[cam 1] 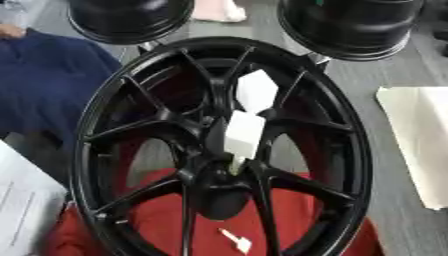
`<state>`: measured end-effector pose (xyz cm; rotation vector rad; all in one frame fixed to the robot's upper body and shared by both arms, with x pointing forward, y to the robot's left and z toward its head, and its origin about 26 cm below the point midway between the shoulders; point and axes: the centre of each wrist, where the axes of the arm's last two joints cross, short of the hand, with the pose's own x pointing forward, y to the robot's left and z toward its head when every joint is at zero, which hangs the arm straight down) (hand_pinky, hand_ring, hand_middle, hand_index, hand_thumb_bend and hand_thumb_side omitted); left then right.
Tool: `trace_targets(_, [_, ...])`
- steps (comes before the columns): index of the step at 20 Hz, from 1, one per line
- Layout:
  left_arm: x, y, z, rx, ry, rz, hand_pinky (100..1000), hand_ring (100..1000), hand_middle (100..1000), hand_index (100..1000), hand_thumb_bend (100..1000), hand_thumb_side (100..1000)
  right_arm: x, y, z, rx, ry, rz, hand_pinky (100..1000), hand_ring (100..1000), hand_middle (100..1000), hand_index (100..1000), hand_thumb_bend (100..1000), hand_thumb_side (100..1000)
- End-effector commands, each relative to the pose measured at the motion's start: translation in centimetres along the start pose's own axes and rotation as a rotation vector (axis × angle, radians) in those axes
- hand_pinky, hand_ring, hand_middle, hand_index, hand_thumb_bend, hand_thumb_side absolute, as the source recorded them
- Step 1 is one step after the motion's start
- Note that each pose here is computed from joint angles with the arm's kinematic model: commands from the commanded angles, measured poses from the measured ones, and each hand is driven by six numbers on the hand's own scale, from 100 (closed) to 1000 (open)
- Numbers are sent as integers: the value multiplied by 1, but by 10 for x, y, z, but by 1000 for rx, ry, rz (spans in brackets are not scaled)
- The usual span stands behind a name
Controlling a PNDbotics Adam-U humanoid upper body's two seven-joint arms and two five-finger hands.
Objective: Pull the pin out of the wheel hub.
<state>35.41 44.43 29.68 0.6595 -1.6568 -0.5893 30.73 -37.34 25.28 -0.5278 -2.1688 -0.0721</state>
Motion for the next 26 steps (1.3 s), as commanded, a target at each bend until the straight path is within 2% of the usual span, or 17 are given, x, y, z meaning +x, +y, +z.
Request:
trace_targets(1, [-15,5,9,65,21,3,796,733,649,733,412,408,13,-5,-6,-4,-49,23,770,825,637,689,100,649])
trace_targets(2, [-22,-1,12,65,28,6,826,797,741,797,514,526,13,-5,-6,-4,-49,23,770,825,636,688,100,649])
trace_targets(3, [-28,-5,16,58,33,7,882,872,869,894,595,637,13,-5,-6,-4,-49,22,770,825,636,689,100,650])
trace_targets(4, [-33,-11,20,36,38,-1,898,893,910,924,684,705,13,-4,-6,-4,-48,21,770,826,637,690,100,651])
trace_targets(5, [-36,-14,25,18,41,-11,895,890,913,935,811,758,13,-4,-6,-4,-47,20,770,825,637,689,100,651])
trace_targets(6, [-39,-16,30,8,41,-15,893,889,906,930,860,770,13,-4,-6,-3,-46,17,770,825,636,688,100,652])
trace_targets(8, [-42,-15,40,19,38,-13,880,874,876,911,794,758,14,-2,-7,3,-46,13,770,825,636,688,100,650])
trace_targets(9, [-41,-15,43,33,35,-12,873,866,859,894,731,745,15,-1,-7,7,-48,11,770,824,636,688,100,649])
trace_targets(11, [-36,-12,45,74,27,1,835,814,782,810,515,707,16,0,-8,12,-53,13,769,824,636,688,100,647])
trace_targets(13, [-30,-9,47,122,21,29,831,808,774,802,500,708,17,0,-9,14,-58,14,769,824,636,688,100,646])
trace_targets(14, [-27,-9,48,137,20,38,795,758,709,720,249,727,17,0,-9,14,-59,14,769,825,637,689,100,641])
trace_targets(15, [-21,-9,47,163,-9,59,794,756,706,718,234,722,18,1,-9,15,-62,11,769,825,637,689,100,641])
trace_targets(18, [9,-4,45,281,-194,174,796,760,712,726,196,739,20,3,-10,8,-74,1,769,826,639,690,100,638])
trace_targets(19, [15,-12,46,299,-251,223,796,760,712,726,196,739,21,4,-10,6,-77,-2,769,826,639,690,100,638])
trace_targets(21, [38,-74,60,335,-437,482,799,761,711,731,196,725,23,5,-11,7,-86,-2,770,827,640,691,100,639])
trace_targets(23, [49,-109,67,371,-491,648,798,753,698,730,199,710,25,6,-12,7,-94,-4,771,826,641,692,100,639])
trace_targets(26, [52,-136,69,394,-504,740,797,749,693,730,221,700,27,8,-13,6,-101,-14,770,825,640,691,100,642])
